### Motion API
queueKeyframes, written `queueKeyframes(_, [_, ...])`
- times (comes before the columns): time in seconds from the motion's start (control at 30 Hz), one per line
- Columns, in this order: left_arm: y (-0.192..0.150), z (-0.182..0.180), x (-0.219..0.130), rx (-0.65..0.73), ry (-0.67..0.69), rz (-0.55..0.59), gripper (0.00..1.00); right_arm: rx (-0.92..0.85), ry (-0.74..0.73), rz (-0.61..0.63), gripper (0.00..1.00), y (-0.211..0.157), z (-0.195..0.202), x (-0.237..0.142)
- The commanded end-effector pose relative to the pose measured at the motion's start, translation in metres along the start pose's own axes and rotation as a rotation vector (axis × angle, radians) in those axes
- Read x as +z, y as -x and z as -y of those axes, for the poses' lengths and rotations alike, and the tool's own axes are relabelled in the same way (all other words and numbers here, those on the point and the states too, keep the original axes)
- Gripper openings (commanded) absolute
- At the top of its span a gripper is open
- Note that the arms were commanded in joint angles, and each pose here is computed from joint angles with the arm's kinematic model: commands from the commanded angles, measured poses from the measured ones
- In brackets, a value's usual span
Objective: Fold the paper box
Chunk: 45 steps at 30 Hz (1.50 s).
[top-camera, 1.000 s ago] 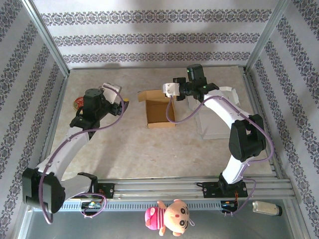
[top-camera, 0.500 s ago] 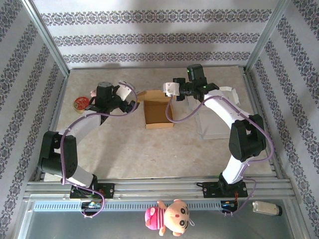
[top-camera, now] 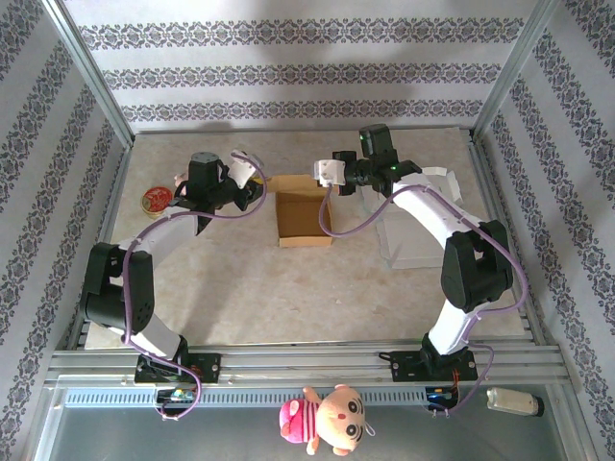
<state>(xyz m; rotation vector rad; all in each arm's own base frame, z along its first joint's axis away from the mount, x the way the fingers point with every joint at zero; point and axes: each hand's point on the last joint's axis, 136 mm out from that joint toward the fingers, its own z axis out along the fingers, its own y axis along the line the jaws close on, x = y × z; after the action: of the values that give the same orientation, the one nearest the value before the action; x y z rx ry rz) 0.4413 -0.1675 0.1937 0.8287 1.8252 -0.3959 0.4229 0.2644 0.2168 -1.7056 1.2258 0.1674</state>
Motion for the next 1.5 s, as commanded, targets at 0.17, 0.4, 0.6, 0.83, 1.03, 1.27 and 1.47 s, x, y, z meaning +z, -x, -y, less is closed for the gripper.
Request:
queueKeyframes(0.17, [0.017, -0.003, 0.005, -0.04, -0.02, 0.078, 0.01, 0.16, -0.054, 0.068, 0.47, 0.035, 0.017, -0.017])
queueKeyframes(0.4, [0.017, -0.004, 0.008, -0.031, -0.022, 0.078, 0.0, 0.492, -0.174, 0.028, 0.74, 0.004, 0.019, -0.048])
queueKeyframes(0.6, [0.016, -0.004, 0.01, -0.04, -0.031, 0.087, 0.0, 0.704, -0.305, -0.039, 0.75, -0.046, 0.016, -0.059])
queueKeyframes(0.83, [0.018, -0.004, 0.01, -0.036, -0.03, 0.089, 0.0, 0.831, -0.282, -0.086, 0.52, -0.073, 0.011, -0.05])
queueKeyframes(1.03, [0.016, -0.004, 0.009, -0.034, -0.022, 0.081, 0.0, 0.881, -0.234, -0.061, 0.23, -0.073, 0.002, -0.041])
queueKeyframes(1.27, [0.017, -0.004, 0.008, -0.039, -0.022, 0.077, 0.0, 0.92, -0.211, -0.037, 0.14, -0.069, 0.006, -0.036])
queueKeyframes(1.47, [0.019, -0.004, 0.006, -0.038, -0.019, 0.083, 0.0, 0.944, -0.175, -0.013, 0.13, -0.063, 0.005, -0.03])
